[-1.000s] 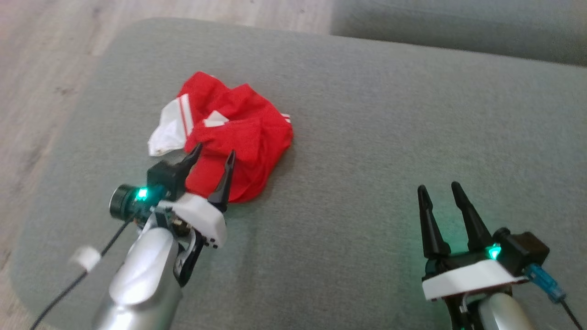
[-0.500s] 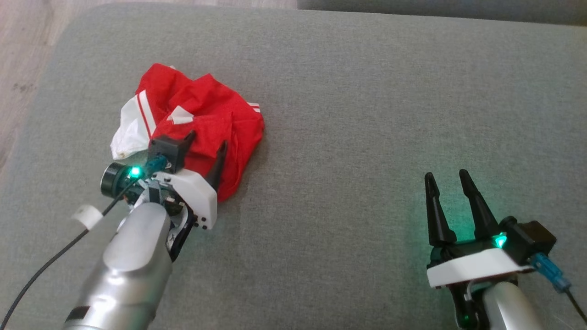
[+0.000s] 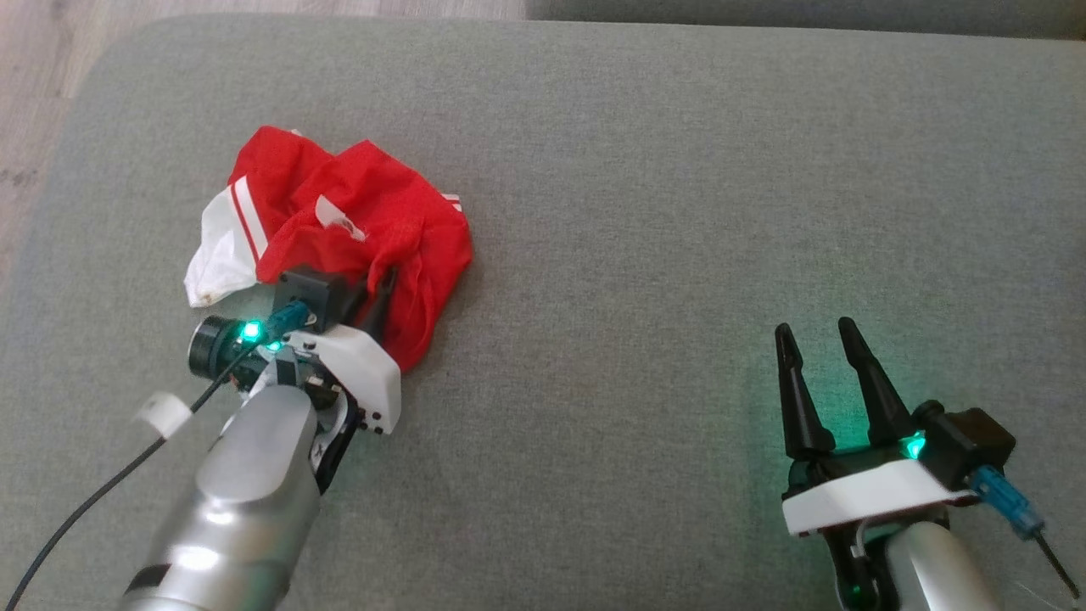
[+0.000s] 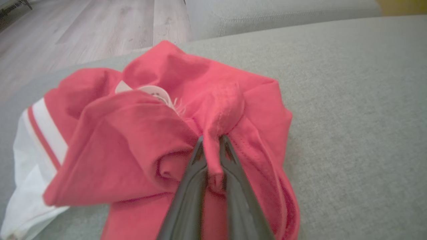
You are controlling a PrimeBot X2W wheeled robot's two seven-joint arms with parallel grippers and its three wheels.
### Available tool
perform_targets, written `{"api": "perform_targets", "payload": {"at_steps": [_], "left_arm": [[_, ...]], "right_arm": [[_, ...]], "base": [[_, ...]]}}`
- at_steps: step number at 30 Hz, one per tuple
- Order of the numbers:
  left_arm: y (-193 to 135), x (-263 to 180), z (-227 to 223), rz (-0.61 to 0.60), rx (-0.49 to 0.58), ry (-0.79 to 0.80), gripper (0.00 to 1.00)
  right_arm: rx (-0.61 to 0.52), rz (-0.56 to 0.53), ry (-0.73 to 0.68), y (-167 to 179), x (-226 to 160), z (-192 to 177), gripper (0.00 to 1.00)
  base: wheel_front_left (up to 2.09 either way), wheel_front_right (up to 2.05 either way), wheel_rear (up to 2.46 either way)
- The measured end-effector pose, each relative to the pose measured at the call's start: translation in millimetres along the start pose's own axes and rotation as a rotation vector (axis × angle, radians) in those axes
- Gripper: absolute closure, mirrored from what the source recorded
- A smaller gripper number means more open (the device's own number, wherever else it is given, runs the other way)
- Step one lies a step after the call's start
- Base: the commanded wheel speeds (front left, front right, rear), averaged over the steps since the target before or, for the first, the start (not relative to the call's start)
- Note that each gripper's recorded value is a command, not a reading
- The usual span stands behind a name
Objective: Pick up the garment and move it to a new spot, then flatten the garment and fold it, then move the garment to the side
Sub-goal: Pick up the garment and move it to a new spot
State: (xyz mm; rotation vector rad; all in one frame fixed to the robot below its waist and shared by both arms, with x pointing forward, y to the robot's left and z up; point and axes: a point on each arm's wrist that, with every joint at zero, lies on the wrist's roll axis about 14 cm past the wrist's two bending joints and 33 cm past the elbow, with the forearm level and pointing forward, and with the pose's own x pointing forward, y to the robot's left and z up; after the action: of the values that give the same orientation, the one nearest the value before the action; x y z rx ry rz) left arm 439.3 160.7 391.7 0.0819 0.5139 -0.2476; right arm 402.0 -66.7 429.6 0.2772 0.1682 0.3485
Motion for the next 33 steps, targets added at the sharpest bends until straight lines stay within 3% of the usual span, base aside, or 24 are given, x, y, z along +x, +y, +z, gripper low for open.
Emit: {"api": "perform_targets", "payload": {"at_steps": [6, 15, 23, 25, 33], "left_arm": [[1, -5, 33, 0.0, 0.011, -0.151, 1.0], [-14, -40, 135, -0.06, 0.096, -0.52, 1.0], [-63, -63, 212, -0.195, 0.181, -0.743, 1.0], [-90, -68, 237, -0.266, 0.207, -0.794, 1.0], [-155, -53, 261, -0.432, 0.272, -0.794, 1.0]], "right_arm": [[-0.008, -0.003, -0.01, 0, -3, 5, 0.0], [-0.014, -0.006, -0.07, 4, -14, 26, 0.0], [-0.006, -0.041, -0.121, -4, -29, 42, 0.0], [0.007, -0.073, -0.134, -12, -36, 45, 0.0], [0.03, -0.101, -0.208, -21, -41, 69, 0.0]], "base": [[0.0, 0.0, 0.0], [0.0, 0.0, 0.0], [0.0, 0.0, 0.0], [0.0, 0.0, 0.0], [0.0, 0.0, 0.0]]}}
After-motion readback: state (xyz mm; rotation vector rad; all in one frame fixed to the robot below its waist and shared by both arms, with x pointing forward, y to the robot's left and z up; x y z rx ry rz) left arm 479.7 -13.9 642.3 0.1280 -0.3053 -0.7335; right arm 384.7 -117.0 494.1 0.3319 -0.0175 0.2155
